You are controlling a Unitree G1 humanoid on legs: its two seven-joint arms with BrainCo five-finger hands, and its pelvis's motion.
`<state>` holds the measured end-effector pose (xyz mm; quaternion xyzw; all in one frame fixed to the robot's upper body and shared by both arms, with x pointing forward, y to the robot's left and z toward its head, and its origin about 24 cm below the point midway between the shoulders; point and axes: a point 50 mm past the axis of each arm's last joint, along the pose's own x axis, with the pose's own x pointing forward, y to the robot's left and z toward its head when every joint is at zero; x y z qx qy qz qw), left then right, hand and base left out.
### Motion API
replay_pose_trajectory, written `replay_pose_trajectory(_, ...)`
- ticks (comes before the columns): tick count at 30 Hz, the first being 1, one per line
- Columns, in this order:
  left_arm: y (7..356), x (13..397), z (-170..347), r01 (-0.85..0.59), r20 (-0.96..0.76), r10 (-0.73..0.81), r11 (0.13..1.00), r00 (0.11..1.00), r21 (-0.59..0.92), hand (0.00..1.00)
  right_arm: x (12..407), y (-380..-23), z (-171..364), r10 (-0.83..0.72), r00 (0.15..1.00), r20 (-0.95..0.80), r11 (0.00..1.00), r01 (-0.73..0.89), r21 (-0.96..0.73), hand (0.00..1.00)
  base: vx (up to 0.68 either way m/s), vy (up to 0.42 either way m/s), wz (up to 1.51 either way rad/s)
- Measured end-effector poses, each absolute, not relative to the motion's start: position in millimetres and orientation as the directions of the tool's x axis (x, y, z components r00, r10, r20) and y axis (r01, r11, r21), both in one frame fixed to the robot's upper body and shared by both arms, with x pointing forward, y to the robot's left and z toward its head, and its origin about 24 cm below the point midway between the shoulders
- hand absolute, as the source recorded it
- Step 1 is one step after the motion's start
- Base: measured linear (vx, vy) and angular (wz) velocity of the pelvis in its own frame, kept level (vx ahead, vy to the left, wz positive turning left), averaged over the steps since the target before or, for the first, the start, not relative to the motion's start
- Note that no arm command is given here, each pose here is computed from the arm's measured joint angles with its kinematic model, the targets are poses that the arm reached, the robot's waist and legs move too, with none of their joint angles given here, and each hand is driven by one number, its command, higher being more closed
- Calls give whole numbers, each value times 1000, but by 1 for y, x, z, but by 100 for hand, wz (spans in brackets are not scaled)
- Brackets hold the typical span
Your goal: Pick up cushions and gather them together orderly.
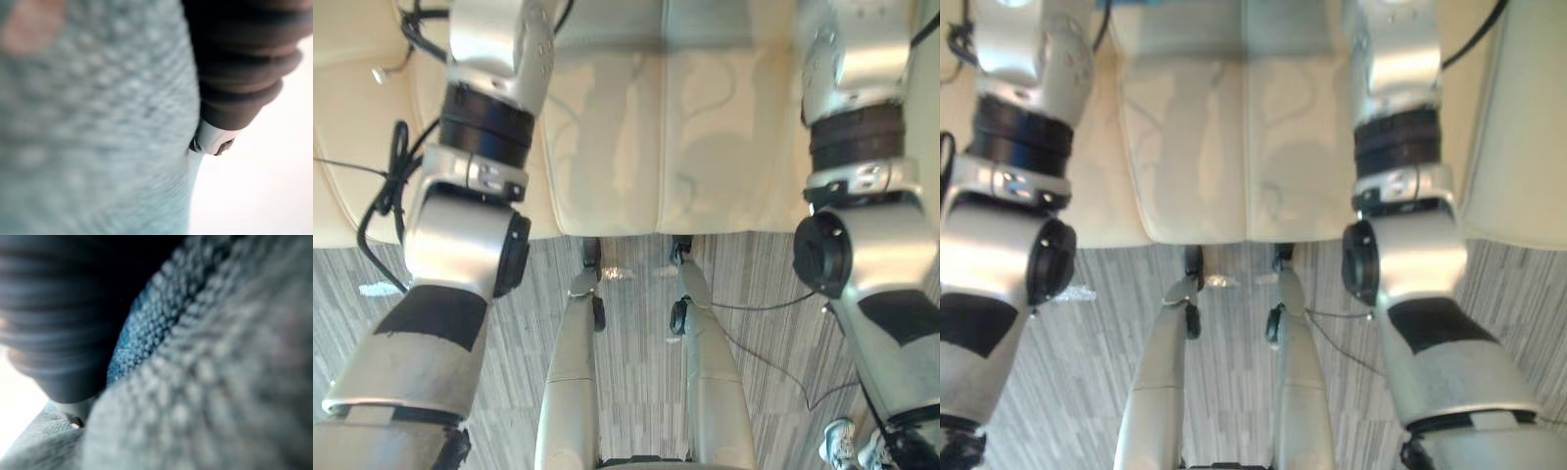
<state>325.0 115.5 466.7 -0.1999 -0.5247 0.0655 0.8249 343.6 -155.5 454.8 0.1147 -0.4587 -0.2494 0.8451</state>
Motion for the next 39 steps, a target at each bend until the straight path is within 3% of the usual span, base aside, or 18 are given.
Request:
replay_pose_trajectory(5, 104, 339, 451, 158, 795, 290, 889, 533, -430, 0, 345, -163, 455, -543, 485, 685, 839, 286, 462, 0, 21, 3, 3)
replay_pose_trajectory(11, 116, 356, 415, 145, 752, 289, 880, 593, -453, 0, 347, -180, 434, -566, 490, 663, 822, 267, 503, 0, -4, 1, -2)
replay_pose_trajectory(14, 127, 361, 393, 121, 734, 295, 882, 612, -455, 0, 342, -204, 411, -618, 456, 640, 778, 241, 580, 0, -12, -6, 19)
replay_pose_trajectory(17, 155, 368, 369, 55, 680, 356, 862, 641, -503, 0, 345, -220, 386, -624, 480, 617, 768, 230, 598, 0, -6, -7, -3)
replay_pose_trajectory(20, 175, 359, 367, 67, 699, 388, 847, 601, -528, 0, 338, -237, 370, -635, 469, 614, 753, 196, 628, 0, -4, -10, -4)
replay_pose_trajectory(23, 188, 338, 343, 90, 750, 371, 865, 547, -493, 0, 323, -259, 319, -603, 466, 647, 790, 234, 567, 0, 6, -5, 1)
replay_pose_trajectory(27, 201, 321, 275, 41, 725, 358, 882, 589, -470, 0, 293, -278, 251, -549, 502, 668, 836, 331, 439, 0, 76, -35, 15)
replay_pose_trajectory(29, 203, 310, 203, -48, 602, 361, 881, 713, -471, 0, 273, -284, 192, -541, 605, 585, 841, 403, 360, 0, 122, -55, 20)
replay_pose_trajectory(30, 203, 308, 193, -60, 579, 358, 881, 733, -470, 0, 271, -284, 183, -539, 622, 567, 842, 411, 350, 0, 133, -64, 14)
replay_pose_trajectory(32, 186, 289, 118, -118, 374, 316, 877, 872, -466, 0, 255, -272, 118, -528, 753, 394, 849, 454, 269, 0, 145, -72, 11)
replay_pose_trajectory(36, 166, 257, 40, -172, 106, 226, 911, 968, -375, 0, 230, -247, 42, -494, 860, 127, 867, 477, 144, 0, 152, -53, 9)
replay_pose_trajectory(39, 164, 229, -18, -231, -141, 199, 933, 970, -275, 0, 208, -228, -17, -456, 880, -130, 886, 463, 32, 0, 138, -34, 3)
